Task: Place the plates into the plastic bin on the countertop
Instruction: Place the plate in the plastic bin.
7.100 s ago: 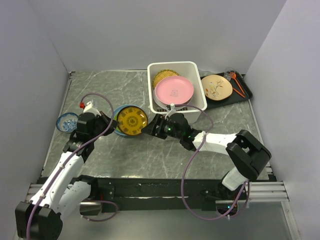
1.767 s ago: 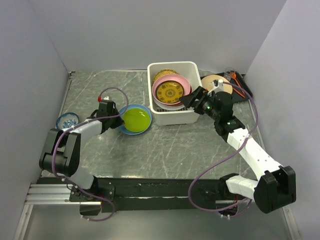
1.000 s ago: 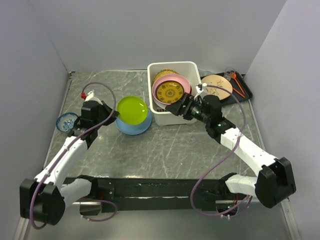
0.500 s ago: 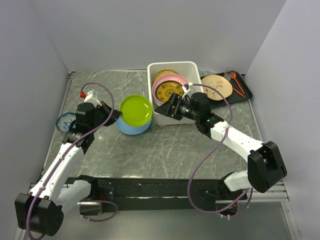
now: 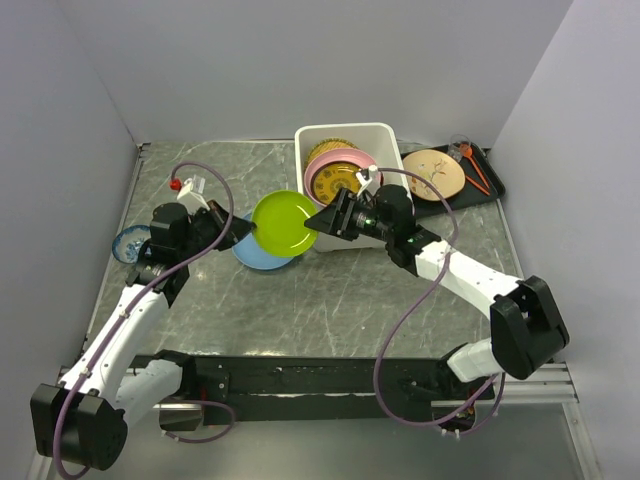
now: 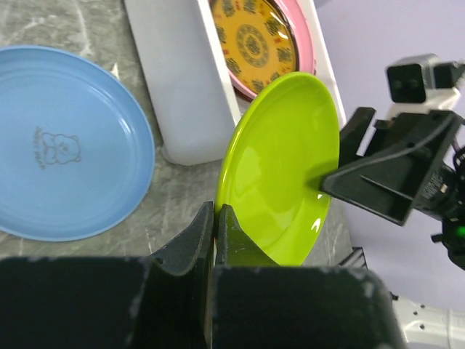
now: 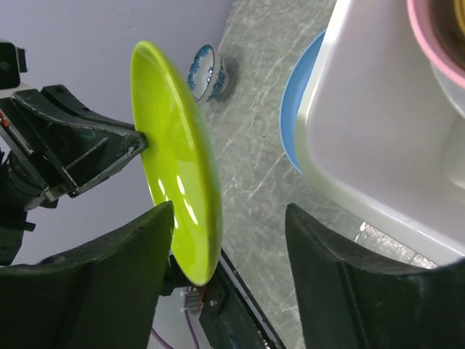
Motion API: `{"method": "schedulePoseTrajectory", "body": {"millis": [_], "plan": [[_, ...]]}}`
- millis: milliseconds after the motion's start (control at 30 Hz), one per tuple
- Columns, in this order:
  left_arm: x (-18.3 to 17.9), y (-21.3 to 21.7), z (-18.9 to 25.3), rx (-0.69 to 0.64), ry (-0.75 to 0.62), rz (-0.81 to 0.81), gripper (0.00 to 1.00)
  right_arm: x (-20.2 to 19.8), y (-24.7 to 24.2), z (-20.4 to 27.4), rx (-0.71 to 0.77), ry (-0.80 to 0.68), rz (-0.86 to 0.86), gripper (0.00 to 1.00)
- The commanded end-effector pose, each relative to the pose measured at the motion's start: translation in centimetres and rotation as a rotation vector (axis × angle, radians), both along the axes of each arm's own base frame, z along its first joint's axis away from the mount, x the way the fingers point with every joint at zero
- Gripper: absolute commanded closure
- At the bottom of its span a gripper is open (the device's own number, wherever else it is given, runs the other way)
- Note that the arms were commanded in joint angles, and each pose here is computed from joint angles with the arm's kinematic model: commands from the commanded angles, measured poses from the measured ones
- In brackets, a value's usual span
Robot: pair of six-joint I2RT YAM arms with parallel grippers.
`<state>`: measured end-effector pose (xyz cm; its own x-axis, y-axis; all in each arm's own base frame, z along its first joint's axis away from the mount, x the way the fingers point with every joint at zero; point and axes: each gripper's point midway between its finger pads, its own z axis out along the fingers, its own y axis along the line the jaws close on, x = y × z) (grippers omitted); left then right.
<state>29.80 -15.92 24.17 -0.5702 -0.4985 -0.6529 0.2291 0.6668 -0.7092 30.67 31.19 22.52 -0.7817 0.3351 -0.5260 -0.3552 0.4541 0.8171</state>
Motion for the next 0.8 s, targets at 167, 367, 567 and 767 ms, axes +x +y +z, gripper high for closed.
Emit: {"method": "schedulePoseTrajectory", "body": {"millis": [167,367,567,767], "plan": [[-0.7,-1.4,3.7,-0.020,-0.150,-0.114,0.99,0.2,2.4,3.7,0.090,-0.088,0.079,0.70],[-0.7,-0.8,2.8,0.016,-0.128,-0.089,0.99,0.0,2.8,3.2,0.095,-0.073,0.083,1.00],[-0.5,-1.1,2.6,0.017,-0.132,-0.101,0.96,-0.3,1.9,3.2,0.074,-0.082,0.048,1.00],[0.0,-1.5,2.9,0.014,-0.165,-0.124,0.27,-1.2,0.6,3.6,0.058,-0.095,0.010,1.00]]}}
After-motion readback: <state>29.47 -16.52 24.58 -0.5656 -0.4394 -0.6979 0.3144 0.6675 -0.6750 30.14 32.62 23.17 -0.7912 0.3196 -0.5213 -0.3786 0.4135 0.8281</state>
